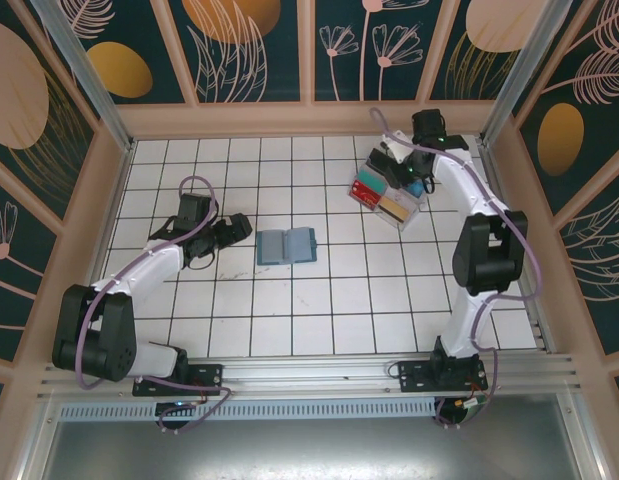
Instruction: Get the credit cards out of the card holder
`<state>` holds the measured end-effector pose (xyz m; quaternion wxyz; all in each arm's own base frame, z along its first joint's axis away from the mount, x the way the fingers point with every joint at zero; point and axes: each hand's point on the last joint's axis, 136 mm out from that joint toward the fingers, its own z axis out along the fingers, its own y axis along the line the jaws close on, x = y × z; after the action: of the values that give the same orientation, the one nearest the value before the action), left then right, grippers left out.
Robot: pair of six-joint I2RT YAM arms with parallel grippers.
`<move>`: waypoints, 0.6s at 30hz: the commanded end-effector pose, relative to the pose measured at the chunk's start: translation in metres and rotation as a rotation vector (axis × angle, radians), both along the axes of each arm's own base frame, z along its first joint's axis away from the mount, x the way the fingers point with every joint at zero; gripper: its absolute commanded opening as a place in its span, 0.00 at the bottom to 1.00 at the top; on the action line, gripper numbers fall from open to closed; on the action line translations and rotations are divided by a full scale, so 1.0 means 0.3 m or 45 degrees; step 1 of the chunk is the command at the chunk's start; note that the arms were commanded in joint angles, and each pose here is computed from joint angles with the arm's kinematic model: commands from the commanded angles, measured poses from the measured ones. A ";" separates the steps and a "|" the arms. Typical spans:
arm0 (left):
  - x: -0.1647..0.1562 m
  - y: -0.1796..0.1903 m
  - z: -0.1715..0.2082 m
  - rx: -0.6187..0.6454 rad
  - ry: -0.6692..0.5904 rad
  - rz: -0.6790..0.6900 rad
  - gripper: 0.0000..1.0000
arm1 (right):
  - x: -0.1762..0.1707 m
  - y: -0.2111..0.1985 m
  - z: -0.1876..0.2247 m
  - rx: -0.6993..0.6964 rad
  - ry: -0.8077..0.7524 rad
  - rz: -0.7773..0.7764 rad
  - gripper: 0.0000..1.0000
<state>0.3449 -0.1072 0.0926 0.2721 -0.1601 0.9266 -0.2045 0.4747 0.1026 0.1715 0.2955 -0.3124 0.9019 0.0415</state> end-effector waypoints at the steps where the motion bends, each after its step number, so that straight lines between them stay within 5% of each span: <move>1: 0.009 0.009 0.019 -0.024 -0.040 0.038 0.99 | 0.002 0.092 0.203 0.263 -0.193 -0.179 0.49; 7: 0.018 0.038 0.010 -0.018 -0.040 0.105 0.99 | -0.049 0.215 0.142 0.557 -0.028 -0.546 0.53; 18: 0.024 0.069 0.007 -0.036 -0.041 0.156 0.99 | -0.281 0.691 -0.021 0.580 0.155 -0.414 0.53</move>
<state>0.3511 -0.0907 0.0923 0.2860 -0.2062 0.9139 -0.2011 0.3950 0.2838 0.1773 0.3130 -0.1141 0.9209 0.2025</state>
